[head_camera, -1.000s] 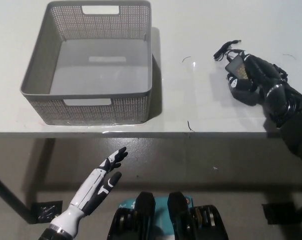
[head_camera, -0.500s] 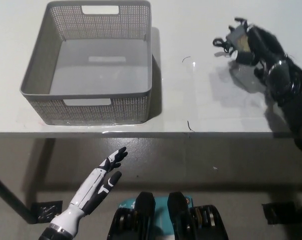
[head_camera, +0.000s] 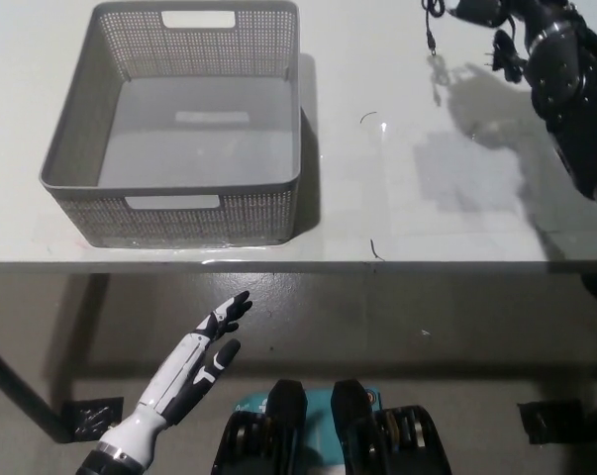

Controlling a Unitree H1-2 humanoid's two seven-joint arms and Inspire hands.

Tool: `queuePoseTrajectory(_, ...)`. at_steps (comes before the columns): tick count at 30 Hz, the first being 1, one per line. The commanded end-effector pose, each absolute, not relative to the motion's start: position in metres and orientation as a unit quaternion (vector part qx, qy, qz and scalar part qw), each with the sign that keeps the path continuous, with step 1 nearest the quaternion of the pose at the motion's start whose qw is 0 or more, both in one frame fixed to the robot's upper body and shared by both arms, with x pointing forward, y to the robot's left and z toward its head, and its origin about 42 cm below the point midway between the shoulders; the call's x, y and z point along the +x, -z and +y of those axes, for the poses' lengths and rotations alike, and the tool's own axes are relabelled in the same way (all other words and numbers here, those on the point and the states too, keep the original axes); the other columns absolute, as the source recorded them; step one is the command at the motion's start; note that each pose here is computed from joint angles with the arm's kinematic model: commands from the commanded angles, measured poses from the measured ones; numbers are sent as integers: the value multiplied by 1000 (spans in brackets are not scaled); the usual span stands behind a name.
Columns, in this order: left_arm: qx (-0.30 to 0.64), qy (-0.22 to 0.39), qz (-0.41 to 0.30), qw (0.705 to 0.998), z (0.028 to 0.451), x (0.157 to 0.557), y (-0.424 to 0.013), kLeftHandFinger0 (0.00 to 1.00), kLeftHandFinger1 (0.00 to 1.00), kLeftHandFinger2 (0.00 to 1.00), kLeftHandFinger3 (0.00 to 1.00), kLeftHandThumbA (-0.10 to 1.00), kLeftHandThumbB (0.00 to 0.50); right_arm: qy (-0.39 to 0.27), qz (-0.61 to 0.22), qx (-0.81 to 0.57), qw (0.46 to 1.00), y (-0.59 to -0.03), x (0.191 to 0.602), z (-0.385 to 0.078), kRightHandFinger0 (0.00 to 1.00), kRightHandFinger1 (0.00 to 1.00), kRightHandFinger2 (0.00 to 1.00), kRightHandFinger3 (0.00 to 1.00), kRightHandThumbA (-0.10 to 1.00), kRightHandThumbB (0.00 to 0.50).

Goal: Use the right hand to pick up a black power cord and place it into a container on the left hand side

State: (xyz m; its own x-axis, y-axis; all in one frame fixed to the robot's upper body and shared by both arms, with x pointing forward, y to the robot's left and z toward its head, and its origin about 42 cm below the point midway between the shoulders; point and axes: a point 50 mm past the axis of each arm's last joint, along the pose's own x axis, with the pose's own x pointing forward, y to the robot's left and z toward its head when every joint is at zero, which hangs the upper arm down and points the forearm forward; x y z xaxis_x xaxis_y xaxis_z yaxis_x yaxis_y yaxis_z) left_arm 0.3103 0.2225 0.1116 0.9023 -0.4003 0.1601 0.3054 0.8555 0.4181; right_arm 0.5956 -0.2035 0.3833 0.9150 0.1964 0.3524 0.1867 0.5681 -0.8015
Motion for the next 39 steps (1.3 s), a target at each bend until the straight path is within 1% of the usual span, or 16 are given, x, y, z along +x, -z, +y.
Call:
queuePoseTrajectory(1,199,187,-152,950,225,314,-126,1000,1000,1000,1000,1000,328,15,-300,-416,858,-459,592,-169,59,536,838,874,-100,180)
queuePoseTrajectory(2,200,187,-152,950,225,314,-127,1000,1000,1000,1000,1000,328,16,-295,-408,864,-462,592,-161,18,435,806,859,-100,182)
queuePoseTrajectory(3,201,187,-152,950,225,314,-127,1000,1000,1000,1000,1000,328,11,-297,-403,866,-463,591,-154,1,364,774,815,-100,185)
queuePoseTrajectory(5,204,190,-152,948,224,313,-128,1000,1000,1000,1000,1000,322,-2,-302,-383,873,-463,589,-132,0,336,766,778,-100,185)
queuePoseTrajectory(7,206,193,-150,947,223,314,-129,1000,1000,1000,1000,1000,322,-6,-304,-373,877,-465,586,-119,0,352,775,786,-100,192)
queuePoseTrajectory(10,210,195,-149,946,222,314,-129,1000,1000,1000,1000,1000,321,-21,-314,-367,875,-464,582,-95,0,351,727,739,-100,191)
queuePoseTrajectory(13,211,196,-149,946,220,310,-128,1000,1000,1000,1000,1000,313,-47,-312,-343,885,-458,575,-69,0,406,773,812,-100,165)
queuePoseTrajectory(14,211,197,-148,946,219,308,-126,1000,1000,1000,1000,1000,313,-50,-308,-344,886,-456,573,-62,0,423,791,841,-100,166)
queuePoseTrajectory(18,209,199,-143,947,218,304,-123,1000,1000,1000,1000,1000,320,-67,-314,-343,883,-449,565,-35,0,406,797,863,-100,159)
queuePoseTrajectory(19,208,199,-145,947,218,304,-123,1000,1000,1000,1000,1000,309,-68,-313,-346,882,-449,564,-31,0,399,803,875,-100,163)
queuePoseTrajectory(23,202,196,-143,949,217,304,-122,1000,1000,1000,1000,1000,319,-90,-310,-347,881,-449,558,-7,0,400,805,885,-100,171)
queuePoseTrajectory(28,204,199,-144,948,217,302,-122,1000,1000,1000,1000,995,300,-104,-316,-342,879,-445,553,12,0,366,771,871,-100,161)
queuePoseTrajectory(29,204,199,-144,948,217,301,-122,1000,1000,1000,1000,996,301,-105,-316,-342,879,-445,553,13,18,399,789,875,-100,178)
queuePoseTrajectory(30,208,198,-146,947,217,302,-122,1000,1000,1000,1000,1000,304,-107,-321,-341,877,-444,552,16,1,353,745,834,-100,170)
queuePoseTrajectory(32,207,198,-146,947,217,302,-121,1000,1000,1000,1000,1000,311,-111,-323,-340,876,-441,549,22,0,344,720,801,-100,171)
queuePoseTrajectory(39,209,200,-139,947,218,303,-123,1000,1000,1000,1000,1000,320,-125,-300,-351,878,-428,544,39,0,331,707,779,-100,185)
